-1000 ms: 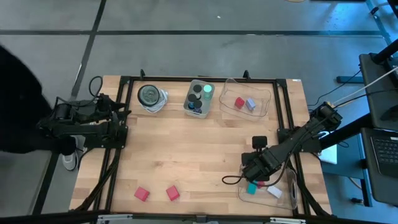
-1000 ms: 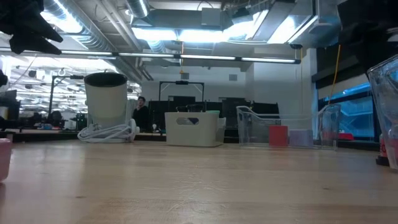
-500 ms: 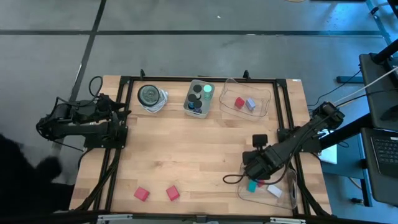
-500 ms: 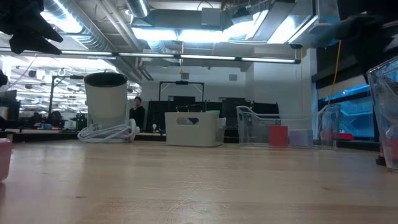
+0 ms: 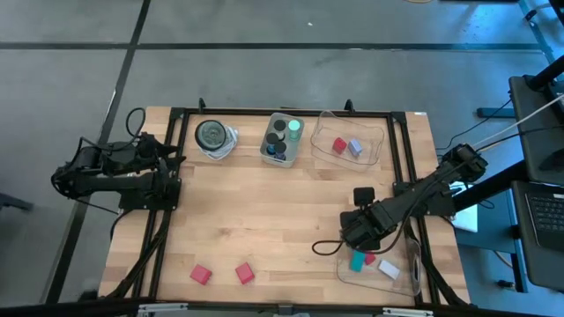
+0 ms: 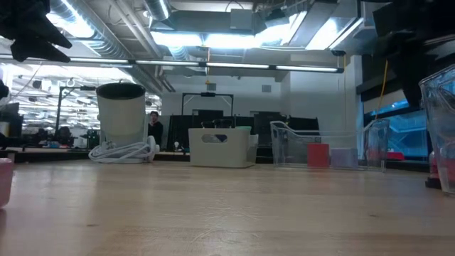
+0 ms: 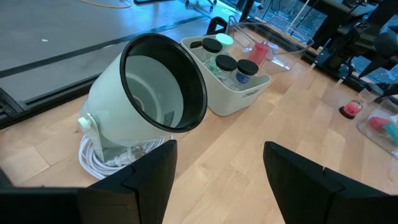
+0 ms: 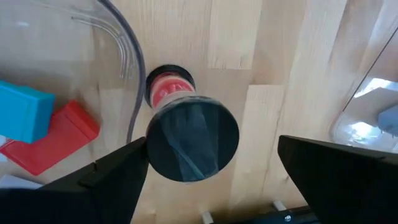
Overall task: Pick & Place Office items
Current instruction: Put the red hourglass into the gray bin
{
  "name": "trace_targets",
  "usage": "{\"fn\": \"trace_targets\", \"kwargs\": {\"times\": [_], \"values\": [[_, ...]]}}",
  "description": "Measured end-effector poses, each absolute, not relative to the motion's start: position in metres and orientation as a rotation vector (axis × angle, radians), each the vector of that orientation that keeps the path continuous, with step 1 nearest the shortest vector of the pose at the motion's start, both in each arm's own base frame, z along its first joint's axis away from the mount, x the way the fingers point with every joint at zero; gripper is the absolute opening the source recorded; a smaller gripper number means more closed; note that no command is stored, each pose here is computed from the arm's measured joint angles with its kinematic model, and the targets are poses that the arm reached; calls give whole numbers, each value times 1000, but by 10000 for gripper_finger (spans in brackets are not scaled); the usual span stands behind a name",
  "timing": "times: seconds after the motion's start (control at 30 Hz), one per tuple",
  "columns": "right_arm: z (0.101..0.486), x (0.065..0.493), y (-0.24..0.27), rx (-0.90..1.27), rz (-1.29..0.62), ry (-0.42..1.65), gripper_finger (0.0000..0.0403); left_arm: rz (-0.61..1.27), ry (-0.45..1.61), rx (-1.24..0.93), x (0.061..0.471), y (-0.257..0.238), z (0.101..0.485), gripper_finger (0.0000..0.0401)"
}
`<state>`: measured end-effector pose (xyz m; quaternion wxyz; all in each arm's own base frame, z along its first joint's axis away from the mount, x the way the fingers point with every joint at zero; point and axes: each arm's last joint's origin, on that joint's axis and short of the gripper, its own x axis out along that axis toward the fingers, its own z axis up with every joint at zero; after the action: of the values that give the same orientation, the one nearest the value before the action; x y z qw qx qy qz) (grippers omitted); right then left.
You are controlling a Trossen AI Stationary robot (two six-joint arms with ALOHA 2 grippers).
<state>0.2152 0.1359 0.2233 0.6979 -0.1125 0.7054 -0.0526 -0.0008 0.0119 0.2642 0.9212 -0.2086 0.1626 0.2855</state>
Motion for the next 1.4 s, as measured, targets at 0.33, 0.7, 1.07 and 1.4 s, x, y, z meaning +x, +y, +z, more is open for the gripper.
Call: {"fn": "trace_targets", "kwargs": {"times": [0.33, 0.7, 1.07, 1.4], "values": [[223, 220, 133, -251, -94, 1558, 305, 586, 334, -429, -1, 12, 264, 237], [223, 226, 130, -198, -83, 1543, 261, 586, 334, -428, -1, 12, 264, 237], [222, 229, 128, -147, -82, 1540, 265, 586, 334, -429, -1, 12, 264, 237], [222, 230, 129, -142, -80, 1532, 214, 586, 334, -428, -1, 12, 264, 237]]}}
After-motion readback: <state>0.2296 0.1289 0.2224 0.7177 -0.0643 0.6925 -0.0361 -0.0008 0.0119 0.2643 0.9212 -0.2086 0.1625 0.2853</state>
